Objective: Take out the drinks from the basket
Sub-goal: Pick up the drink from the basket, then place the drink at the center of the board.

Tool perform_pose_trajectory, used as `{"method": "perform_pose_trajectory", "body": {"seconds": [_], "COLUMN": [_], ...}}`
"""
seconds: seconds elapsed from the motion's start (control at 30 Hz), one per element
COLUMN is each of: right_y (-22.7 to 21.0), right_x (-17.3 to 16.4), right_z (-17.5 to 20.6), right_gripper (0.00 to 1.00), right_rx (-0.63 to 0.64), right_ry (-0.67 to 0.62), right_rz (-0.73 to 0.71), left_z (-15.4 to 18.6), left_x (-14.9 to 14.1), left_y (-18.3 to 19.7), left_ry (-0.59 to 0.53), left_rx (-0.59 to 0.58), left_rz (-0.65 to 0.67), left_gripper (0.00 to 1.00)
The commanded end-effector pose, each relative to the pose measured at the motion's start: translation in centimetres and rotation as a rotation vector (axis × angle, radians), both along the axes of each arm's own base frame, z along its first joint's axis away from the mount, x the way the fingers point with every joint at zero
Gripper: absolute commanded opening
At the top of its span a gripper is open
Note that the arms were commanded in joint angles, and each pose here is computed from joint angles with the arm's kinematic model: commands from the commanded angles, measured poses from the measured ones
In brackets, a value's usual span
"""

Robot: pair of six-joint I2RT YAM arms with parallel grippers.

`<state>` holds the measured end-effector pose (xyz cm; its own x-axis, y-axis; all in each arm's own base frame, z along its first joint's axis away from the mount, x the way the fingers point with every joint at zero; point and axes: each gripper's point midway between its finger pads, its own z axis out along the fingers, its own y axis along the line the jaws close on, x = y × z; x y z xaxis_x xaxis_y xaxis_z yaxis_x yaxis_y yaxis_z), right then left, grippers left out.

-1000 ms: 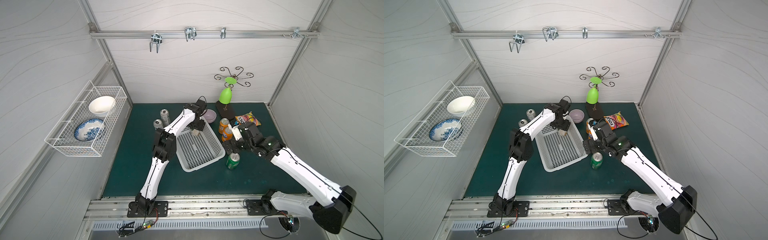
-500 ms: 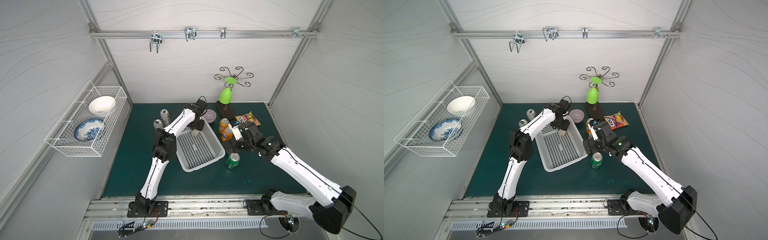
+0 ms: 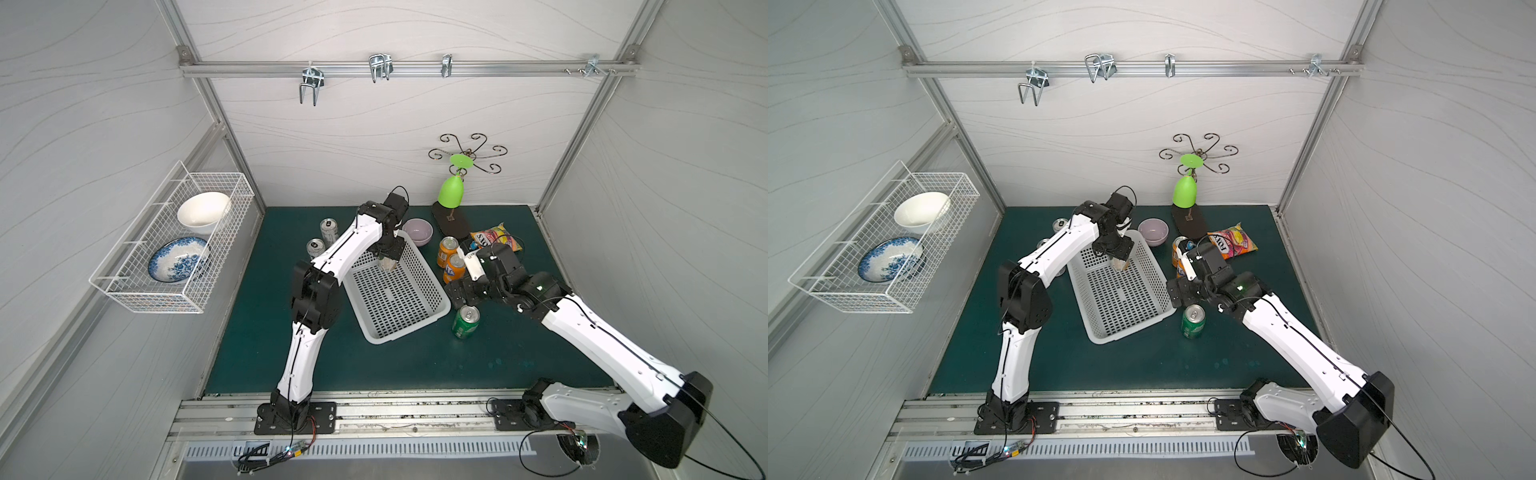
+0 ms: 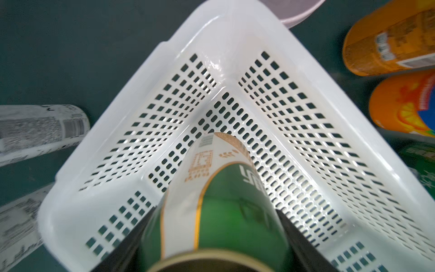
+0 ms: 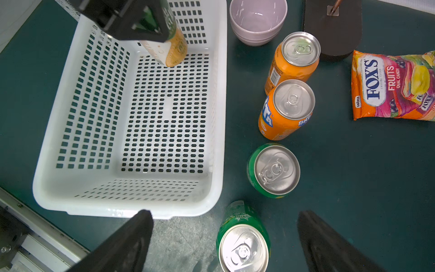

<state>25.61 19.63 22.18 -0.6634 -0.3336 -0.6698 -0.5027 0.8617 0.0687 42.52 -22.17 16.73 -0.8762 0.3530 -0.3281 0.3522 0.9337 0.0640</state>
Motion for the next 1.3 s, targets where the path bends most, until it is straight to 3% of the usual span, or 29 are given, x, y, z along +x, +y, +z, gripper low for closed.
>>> {"method": "perform_pose_trajectory", "body": {"seconds": [0.0,0.53,0.93,1.27], "right_y": [-0.3,-0.9,-1.2,-1.3], "right_x": [-0.3,-0.9,-1.5,-1.7], "right_z": [0.5,0.1,0.1,0.2], "right_gripper": [0.99,0.99,0.99,0.99], "right_rx": [0.016,0.017,0.024,0.018], "right_ry": [-0.012,-0.010,-0.013,-0.014], "right_rz": [-0.002,-0.008,-0.001,0.004], "left_z": [5.5,13.1,9.7,3.0], "left_x": [-0.9,-8.3,-11.5,-10.1], "left_y": [0.3,8.4,15.2,17.8], "left_ry": [-0.111,-0.273,-0.256,-0.223], "left_rx": [-0.058,-0.008,-0.079,-0.068], "left_rz": [-0.014,0.100,0.303,0.455], "left_gripper": [0.57,0.58,0.58,0.57]}}
